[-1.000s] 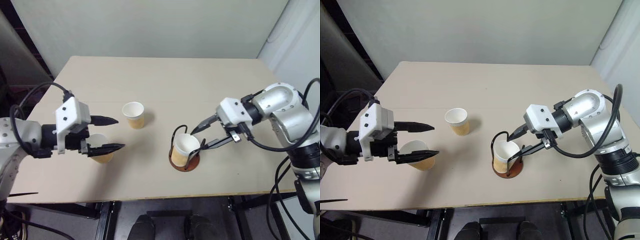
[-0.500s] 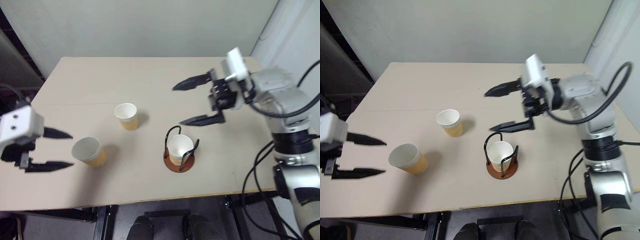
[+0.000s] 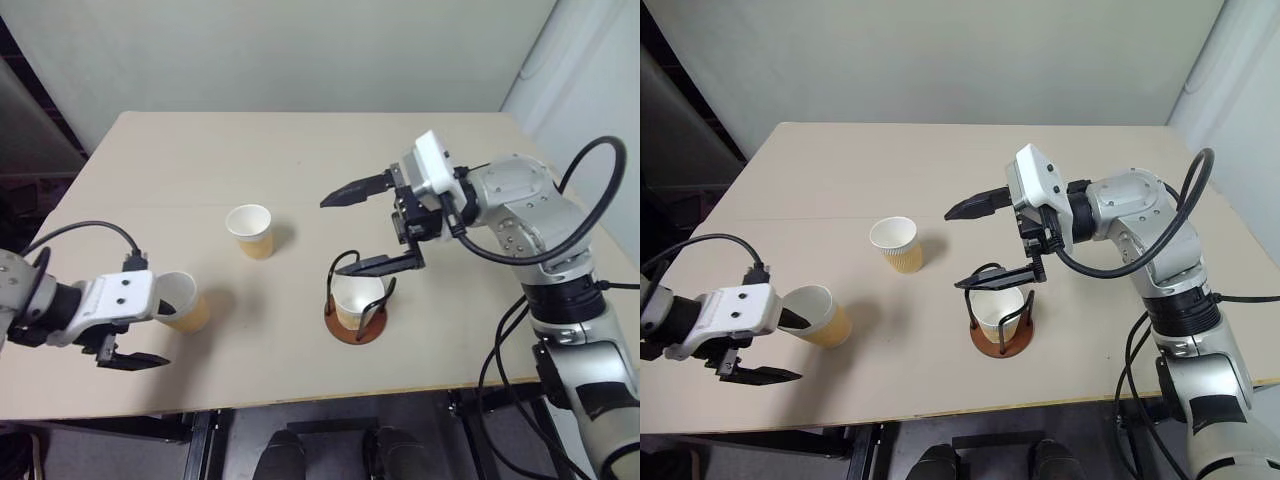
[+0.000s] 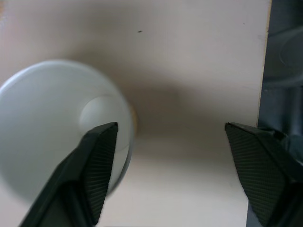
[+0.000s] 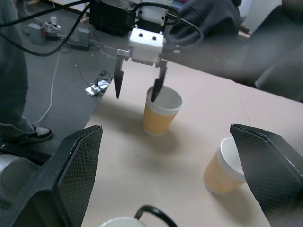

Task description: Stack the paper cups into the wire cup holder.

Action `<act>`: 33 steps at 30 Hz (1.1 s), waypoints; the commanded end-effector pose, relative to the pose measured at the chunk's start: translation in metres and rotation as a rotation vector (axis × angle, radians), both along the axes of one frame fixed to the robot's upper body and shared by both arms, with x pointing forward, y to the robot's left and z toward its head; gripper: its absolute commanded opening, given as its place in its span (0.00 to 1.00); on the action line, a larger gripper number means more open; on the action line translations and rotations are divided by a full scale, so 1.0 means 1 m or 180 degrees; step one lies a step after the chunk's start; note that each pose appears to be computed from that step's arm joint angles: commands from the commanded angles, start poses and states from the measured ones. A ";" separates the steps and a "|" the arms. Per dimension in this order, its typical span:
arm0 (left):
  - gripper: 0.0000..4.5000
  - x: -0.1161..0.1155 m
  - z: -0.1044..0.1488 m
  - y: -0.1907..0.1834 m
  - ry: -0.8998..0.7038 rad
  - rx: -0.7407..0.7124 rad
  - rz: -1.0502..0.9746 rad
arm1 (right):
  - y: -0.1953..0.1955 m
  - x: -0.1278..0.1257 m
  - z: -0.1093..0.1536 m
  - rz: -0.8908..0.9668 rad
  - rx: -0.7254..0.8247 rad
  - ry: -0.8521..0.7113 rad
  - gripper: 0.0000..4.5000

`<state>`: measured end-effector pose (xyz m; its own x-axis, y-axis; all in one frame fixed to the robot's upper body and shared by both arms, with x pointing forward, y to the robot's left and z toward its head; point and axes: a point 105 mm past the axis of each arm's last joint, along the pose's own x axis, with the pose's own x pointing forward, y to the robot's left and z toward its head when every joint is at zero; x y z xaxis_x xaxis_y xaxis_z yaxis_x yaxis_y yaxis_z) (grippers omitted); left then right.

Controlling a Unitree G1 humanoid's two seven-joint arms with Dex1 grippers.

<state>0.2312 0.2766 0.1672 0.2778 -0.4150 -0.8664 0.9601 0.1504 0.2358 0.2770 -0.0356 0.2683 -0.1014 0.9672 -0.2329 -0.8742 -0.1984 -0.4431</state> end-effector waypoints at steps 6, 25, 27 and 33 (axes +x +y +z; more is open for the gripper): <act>0.10 0.004 0.027 -0.001 -0.0121 -0.0140 -0.0114 | -0.007 -0.006 0.007 -0.0095 0.0019 -0.0179 1.00; 0.01 0.010 0.164 -0.132 -0.1118 -0.1432 -0.2178 | -0.126 -0.025 0.038 -0.0971 0.0041 -0.0132 1.00; 0.01 0.011 0.151 -0.155 -0.0884 -0.1425 -0.2533 | -0.126 -0.031 0.040 -0.1014 0.0043 -0.0159 1.00; 0.01 0.031 0.122 -0.187 -0.0758 -0.1113 -0.2919 | -0.121 -0.037 0.037 -0.1118 0.0000 -0.0178 1.00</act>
<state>0.2632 0.0909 0.2811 -0.1313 -0.7973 -0.5891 0.7307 -0.4794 0.4860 0.2464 -0.1573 0.2947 0.2293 0.9437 -0.2386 -0.8894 0.1035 -0.4452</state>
